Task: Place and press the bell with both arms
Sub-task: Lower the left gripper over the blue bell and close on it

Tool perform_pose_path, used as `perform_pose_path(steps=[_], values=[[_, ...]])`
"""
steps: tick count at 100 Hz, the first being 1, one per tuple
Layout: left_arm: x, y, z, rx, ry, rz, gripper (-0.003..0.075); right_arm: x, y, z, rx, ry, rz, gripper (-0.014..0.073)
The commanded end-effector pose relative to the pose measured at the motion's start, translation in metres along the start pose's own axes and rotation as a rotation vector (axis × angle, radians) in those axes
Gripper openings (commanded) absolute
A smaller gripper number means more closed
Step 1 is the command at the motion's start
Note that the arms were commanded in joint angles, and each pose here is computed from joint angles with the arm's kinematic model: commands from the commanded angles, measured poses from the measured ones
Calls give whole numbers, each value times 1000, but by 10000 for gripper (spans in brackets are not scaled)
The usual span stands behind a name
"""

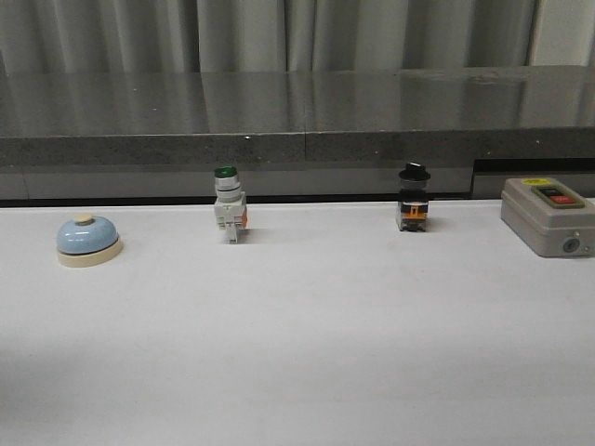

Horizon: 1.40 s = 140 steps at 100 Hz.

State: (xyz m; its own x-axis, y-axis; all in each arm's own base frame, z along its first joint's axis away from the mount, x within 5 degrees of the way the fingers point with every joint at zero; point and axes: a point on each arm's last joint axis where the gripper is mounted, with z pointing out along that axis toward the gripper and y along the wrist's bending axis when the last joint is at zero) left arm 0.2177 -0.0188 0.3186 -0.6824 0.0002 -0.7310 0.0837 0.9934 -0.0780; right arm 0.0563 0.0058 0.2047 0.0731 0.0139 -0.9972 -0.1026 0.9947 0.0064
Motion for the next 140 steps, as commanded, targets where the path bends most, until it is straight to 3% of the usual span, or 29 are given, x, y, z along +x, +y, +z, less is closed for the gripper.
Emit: perform_pose_path(steps=[1, 32, 55, 101, 140], values=[[-22, -2, -2, 12, -89, -18, 652, -14, 0, -2, 3, -116, -6, -69], [-60, -26, 62, 67, 8, 75, 652, -14, 0, -2, 3, -116, -6, -69], [-74, -30, 124, 66, 94, 83, 652, -14, 0, -2, 3, -116, -6, -69], [-63, -29, 211, 52, 202, 81, 652, -14, 0, -2, 3, -116, -6, -69], [-42, -26, 245, 45, 276, 77, 652, -14, 0, -2, 3, -116, -6, -69]])
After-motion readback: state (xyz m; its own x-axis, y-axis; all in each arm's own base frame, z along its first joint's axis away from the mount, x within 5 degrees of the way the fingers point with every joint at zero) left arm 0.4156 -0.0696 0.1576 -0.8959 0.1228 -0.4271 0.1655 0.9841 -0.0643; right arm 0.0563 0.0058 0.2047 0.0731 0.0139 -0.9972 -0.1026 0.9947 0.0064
